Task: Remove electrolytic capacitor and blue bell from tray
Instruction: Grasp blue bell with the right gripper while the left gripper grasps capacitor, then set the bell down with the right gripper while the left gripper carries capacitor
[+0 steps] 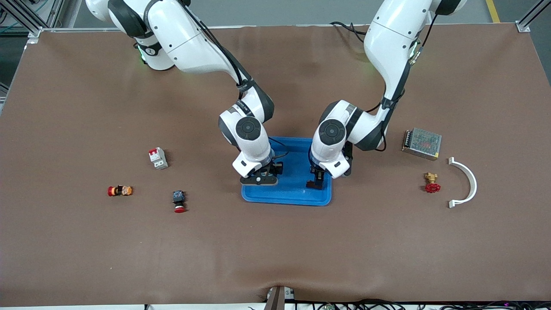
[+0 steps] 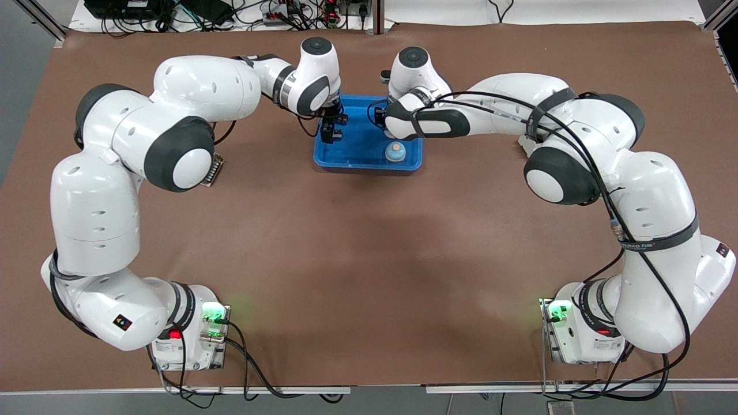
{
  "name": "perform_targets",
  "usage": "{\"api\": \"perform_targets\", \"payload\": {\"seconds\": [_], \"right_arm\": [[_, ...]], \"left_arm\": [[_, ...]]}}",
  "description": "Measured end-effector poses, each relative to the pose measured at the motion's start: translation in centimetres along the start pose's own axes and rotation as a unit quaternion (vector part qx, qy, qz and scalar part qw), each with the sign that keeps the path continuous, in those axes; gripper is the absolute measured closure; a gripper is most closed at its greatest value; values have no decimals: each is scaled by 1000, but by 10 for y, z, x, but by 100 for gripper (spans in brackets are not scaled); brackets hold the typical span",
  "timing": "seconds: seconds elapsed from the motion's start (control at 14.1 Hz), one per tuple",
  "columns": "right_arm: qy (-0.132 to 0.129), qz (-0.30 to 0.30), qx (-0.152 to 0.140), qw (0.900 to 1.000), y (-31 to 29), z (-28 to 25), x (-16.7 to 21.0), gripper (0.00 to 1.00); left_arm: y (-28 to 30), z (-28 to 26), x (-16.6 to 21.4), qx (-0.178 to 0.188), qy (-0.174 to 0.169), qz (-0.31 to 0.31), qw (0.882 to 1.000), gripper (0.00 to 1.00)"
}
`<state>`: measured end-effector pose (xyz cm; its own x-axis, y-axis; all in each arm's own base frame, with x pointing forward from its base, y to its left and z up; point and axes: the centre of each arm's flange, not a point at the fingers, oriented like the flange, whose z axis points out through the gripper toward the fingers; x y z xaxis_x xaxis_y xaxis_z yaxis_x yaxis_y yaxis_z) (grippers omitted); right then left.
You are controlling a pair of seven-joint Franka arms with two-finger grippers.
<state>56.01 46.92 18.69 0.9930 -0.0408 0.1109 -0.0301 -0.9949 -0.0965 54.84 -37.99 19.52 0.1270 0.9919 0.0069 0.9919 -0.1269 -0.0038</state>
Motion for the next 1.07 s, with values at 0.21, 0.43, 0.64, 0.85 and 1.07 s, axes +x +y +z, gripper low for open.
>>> {"api": "perform_targets", "payload": {"seconds": [0.21, 0.43, 0.64, 0.85, 1.07], "right_arm": [[6, 2, 4, 1000, -4, -12, 9, 32], [-4, 10, -4, 1000, -1, -36, 23, 32], [-18, 11, -17, 1000, 14, -77, 48, 32], [-25, -33, -14, 999, 56, -116, 85, 32], [-29, -108, -15, 994, 125, -145, 127, 32]], "left_arm": [[-2, 0, -4, 0, 1, 3, 1000, 0], [-5, 1, -8, 1, 1, 6, 1000, 0], [-5, 2, -8, 1, 1, 6, 1000, 0], [-5, 2, -8, 1, 2, 6, 1000, 0], [-5, 2, -8, 1, 3, -12, 1000, 7]]}}
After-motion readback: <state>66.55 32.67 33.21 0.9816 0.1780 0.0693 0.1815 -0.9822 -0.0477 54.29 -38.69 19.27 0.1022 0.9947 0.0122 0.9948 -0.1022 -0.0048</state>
